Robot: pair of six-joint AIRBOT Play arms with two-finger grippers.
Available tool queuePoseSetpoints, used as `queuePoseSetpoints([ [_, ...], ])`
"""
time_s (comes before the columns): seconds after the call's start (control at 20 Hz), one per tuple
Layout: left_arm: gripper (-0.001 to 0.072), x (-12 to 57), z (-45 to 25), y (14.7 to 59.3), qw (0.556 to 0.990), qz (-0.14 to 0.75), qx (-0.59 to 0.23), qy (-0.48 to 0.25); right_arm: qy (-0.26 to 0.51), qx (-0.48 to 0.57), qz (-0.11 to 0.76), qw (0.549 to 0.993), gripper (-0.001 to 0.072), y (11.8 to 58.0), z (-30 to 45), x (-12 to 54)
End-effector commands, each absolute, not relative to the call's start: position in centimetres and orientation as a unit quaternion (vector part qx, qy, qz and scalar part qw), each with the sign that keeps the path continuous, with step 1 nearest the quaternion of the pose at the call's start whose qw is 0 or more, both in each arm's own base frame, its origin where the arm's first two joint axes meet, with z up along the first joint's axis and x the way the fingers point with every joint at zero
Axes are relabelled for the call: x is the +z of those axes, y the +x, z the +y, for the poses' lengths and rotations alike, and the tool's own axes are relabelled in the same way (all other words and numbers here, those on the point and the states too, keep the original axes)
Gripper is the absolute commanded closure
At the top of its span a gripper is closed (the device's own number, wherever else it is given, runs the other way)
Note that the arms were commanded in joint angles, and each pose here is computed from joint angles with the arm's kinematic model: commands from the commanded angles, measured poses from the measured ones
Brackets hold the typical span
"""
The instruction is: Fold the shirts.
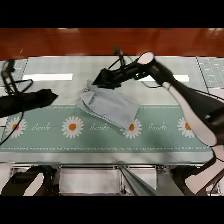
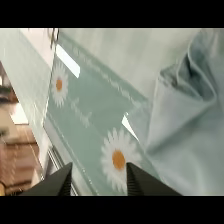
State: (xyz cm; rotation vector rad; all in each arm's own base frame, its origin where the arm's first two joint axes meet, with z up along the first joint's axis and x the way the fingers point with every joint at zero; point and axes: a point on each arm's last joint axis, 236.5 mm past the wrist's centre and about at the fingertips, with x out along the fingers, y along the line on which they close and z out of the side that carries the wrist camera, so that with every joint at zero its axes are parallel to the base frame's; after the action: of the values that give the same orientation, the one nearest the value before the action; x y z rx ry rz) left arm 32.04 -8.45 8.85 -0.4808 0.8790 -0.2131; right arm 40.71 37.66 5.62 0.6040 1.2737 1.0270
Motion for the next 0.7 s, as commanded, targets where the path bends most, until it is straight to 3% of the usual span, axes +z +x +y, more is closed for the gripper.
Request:
queuePoseSetpoints([
  [0.0,0.0691,12.2,-3.6,33.9,0.895,0.367,-0.046,-0.249,0.148,0.404,0.611,0.664,0.0346,38.2,26.6,8.1],
  [0.15,0.0691,13.7,-1.1,34.0,0.897,0.342,-0.018,-0.281,0.033,0.182,0.616,0.766,0.0316,37.4,12.1,8.3],
  [0.3,0.0691,12.8,-2.7,33.4,0.887,0.363,-0.038,-0.282,0.067,0.064,0.569,0.817,0.0291,34.9,6.4,5.1],
  [0.55,0.0691,9.2,-8.6,31.7,0.865,0.418,-0.106,-0.257,0.337,0.054,0.554,0.759,0.0291,31.1,12.0,-5.6],
  [0.65,0.0691,7.7,-10.7,30.8,0.856,0.437,-0.128,-0.246,0.395,0.082,0.561,0.723,0.0292,31.4,14.6,-7.1],
])
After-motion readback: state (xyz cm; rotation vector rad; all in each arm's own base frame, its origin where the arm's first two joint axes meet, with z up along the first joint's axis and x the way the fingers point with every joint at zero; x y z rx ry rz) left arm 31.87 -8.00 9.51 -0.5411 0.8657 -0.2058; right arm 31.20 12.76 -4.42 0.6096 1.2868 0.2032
